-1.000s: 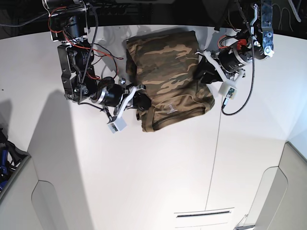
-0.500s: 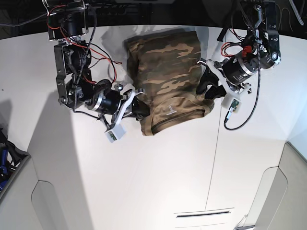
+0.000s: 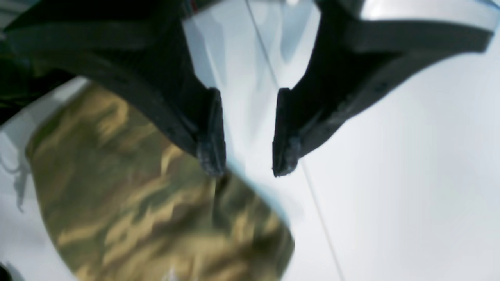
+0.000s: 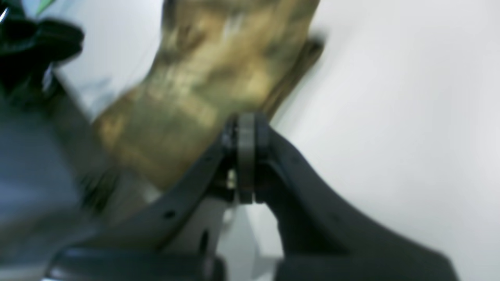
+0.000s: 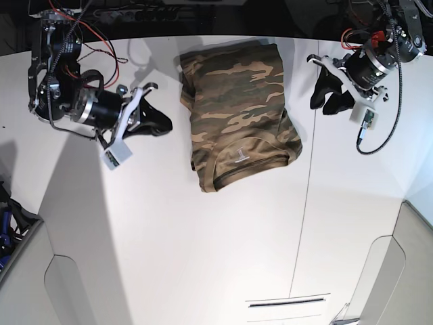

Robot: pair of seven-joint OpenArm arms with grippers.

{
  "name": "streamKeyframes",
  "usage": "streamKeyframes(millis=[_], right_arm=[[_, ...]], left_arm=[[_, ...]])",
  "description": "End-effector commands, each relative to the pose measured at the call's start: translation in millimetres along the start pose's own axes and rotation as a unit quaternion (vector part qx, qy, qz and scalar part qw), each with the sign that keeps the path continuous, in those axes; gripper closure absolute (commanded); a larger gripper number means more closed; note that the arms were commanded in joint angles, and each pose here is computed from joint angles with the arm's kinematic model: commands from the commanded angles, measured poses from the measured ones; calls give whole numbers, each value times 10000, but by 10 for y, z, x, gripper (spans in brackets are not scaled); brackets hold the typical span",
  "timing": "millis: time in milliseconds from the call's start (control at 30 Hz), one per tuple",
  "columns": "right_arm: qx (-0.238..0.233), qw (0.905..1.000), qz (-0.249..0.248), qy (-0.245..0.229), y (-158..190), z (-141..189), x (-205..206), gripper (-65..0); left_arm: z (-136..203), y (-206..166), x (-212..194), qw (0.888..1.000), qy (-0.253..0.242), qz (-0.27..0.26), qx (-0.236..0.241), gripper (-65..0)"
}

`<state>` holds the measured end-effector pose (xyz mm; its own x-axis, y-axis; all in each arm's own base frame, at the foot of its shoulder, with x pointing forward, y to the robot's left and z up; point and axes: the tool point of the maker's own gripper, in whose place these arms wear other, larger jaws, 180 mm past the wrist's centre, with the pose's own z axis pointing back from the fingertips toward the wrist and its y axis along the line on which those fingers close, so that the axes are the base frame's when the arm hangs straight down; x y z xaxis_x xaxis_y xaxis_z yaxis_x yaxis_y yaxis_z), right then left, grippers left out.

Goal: Fold the T-shirt properly

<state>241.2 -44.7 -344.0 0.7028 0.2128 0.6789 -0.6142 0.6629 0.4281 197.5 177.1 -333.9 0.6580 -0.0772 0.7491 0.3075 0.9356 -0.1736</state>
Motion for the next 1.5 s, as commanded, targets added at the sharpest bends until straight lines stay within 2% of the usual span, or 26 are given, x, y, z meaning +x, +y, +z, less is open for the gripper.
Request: streamKeyframes(millis=[0, 233, 433, 600, 800, 1033, 1167, 1267, 1367, 1467], right_arm=[[181, 9998, 40, -98, 74, 72, 26, 0], [655, 9942, -341, 776, 247, 374, -674, 0], [647, 9849, -548, 1506, 301, 638, -1191, 0], [590, 9742, -769, 2036, 403, 762, -1603, 0], [784, 9543, -1232, 2607, 710, 936, -2095, 0], [376, 9242, -1411, 3530, 745, 1213, -2746, 0], [236, 9102, -1752, 3746, 703, 1273, -3023, 0], [172, 8977, -1895, 3975, 703, 1313, -3259, 0], [116, 8840, -1999, 4224, 698, 1314, -3464, 0], [45, 8764, -2007, 4377, 635, 1268, -3615, 0]], left_arm=[[70, -46, 25, 9999, -86, -41, -127, -216], [305, -185, -550, 9965, 742, 243, -313, -216], [603, -362, -1169, 9847, 1632, 565, -242, -216], [853, -515, -1492, 9723, 2167, 771, -423, -216], [1089, -483, -1965, 9478, 2879, 1255, -548, -216], [1130, -394, -2645, 9299, 3118, 1872, -544, -216], [1080, -499, -3119, 9205, 3421, 1779, -627, -216], [993, -641, -3426, 9074, 3803, 1561, -878, -216], [850, -760, -3584, 8955, 4043, 1473, -1138, -216], [657, -864, -3649, 8879, 4154, 1457, -1336, -216]])
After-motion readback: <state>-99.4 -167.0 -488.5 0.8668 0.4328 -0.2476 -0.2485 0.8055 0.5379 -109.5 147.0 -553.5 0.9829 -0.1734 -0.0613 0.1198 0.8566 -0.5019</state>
